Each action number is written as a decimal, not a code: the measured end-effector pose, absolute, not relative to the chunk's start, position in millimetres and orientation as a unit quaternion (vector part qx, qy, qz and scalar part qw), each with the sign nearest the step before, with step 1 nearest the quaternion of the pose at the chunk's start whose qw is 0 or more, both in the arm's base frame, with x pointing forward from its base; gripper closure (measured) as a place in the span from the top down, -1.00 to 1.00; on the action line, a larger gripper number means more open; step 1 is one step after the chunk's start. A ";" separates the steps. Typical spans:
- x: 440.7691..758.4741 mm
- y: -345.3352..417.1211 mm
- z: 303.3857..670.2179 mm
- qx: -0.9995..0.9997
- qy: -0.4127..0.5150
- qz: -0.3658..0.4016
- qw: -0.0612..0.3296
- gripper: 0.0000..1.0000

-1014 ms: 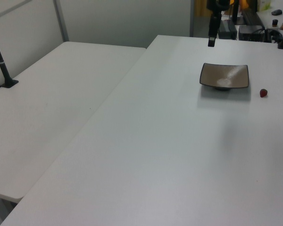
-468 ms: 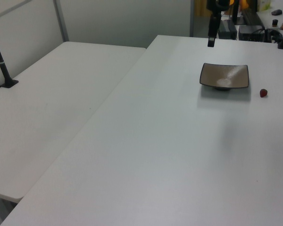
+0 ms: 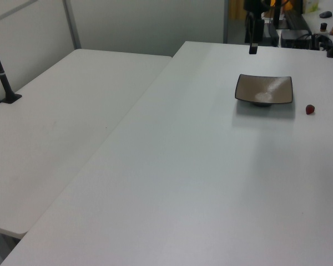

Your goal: Strawberries on a ceramic plate

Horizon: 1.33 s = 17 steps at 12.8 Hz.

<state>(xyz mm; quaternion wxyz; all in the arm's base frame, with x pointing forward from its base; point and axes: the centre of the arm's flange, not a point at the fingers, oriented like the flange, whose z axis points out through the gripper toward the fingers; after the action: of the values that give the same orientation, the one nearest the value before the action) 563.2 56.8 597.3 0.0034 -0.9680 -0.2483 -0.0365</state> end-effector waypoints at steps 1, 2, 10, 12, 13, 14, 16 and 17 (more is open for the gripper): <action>563.5 49.0 596.8 -0.958 -0.285 -0.034 0.002 1.00; 562.8 40.5 595.8 -0.946 -0.324 -0.028 0.002 1.00; 523.3 3.0 588.3 -0.944 -0.327 0.036 0.024 1.00; 500.3 -6.2 577.8 -0.946 -0.319 0.049 0.031 1.00; 491.2 -11.4 573.4 -0.947 -0.314 0.054 0.034 1.00; 481.6 -21.5 569.4 -0.950 -0.304 0.058 0.037 1.00; 467.2 -42.0 560.6 -0.956 -0.283 0.066 0.043 1.00; 462.4 -48.4 551.6 -0.957 -0.276 0.075 0.046 1.00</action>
<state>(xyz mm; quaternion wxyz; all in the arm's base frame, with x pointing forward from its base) 462.4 -48.4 551.6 0.0455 -0.9571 -0.2762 0.0751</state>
